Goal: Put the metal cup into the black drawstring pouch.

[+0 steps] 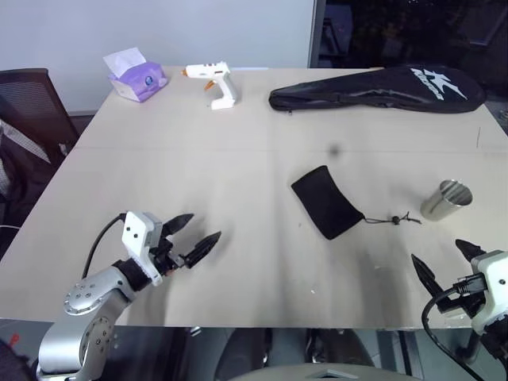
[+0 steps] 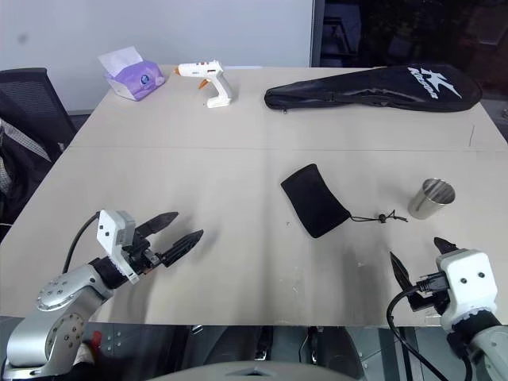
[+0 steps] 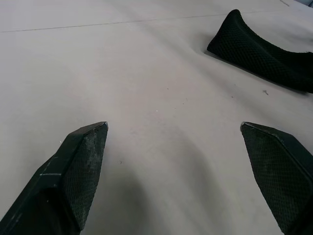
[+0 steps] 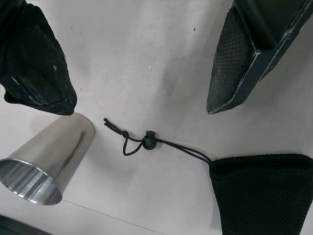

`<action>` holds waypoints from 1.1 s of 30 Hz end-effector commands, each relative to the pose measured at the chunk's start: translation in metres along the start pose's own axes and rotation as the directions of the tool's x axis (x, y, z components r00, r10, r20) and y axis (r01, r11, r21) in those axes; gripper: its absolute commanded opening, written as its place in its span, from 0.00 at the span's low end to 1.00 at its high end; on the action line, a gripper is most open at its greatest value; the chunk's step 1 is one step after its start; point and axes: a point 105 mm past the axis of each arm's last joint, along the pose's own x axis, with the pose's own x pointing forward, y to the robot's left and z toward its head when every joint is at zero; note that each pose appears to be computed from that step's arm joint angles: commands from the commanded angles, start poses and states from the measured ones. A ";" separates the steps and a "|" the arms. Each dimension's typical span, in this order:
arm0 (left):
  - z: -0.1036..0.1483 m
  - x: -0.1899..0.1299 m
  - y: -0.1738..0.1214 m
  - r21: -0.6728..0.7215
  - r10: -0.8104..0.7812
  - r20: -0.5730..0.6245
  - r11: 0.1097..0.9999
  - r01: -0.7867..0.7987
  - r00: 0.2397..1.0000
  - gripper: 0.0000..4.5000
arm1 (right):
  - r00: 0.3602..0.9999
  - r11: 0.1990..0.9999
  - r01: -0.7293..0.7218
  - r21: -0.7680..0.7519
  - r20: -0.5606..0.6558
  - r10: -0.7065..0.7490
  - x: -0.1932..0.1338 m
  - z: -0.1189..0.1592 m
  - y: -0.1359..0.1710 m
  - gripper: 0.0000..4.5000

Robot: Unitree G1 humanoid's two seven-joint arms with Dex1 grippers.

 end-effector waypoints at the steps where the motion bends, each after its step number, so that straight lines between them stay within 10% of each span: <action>1: 0.015 0.002 -0.001 0.025 -0.031 0.049 0.999 0.030 0.998 1.00 | 0.999 1.000 -0.011 -0.024 0.040 0.012 0.000 0.007 -0.001 0.99; 11: 0.072 0.041 -0.018 0.048 -0.181 0.114 0.983 0.177 0.977 1.00 | 0.970 0.985 -0.171 -0.031 0.167 0.174 0.013 0.038 0.026 0.99; 20: 0.124 0.117 -0.079 0.142 -0.543 -0.157 0.814 0.563 0.825 1.00 | 0.970 0.972 -0.203 -0.121 0.110 0.217 -0.014 0.036 0.027 0.99; 33: 0.060 0.189 -0.153 0.188 -0.558 -0.563 0.632 0.752 0.610 1.00 | 0.991 0.993 -0.059 -0.103 0.117 0.071 -0.028 0.030 0.029 0.99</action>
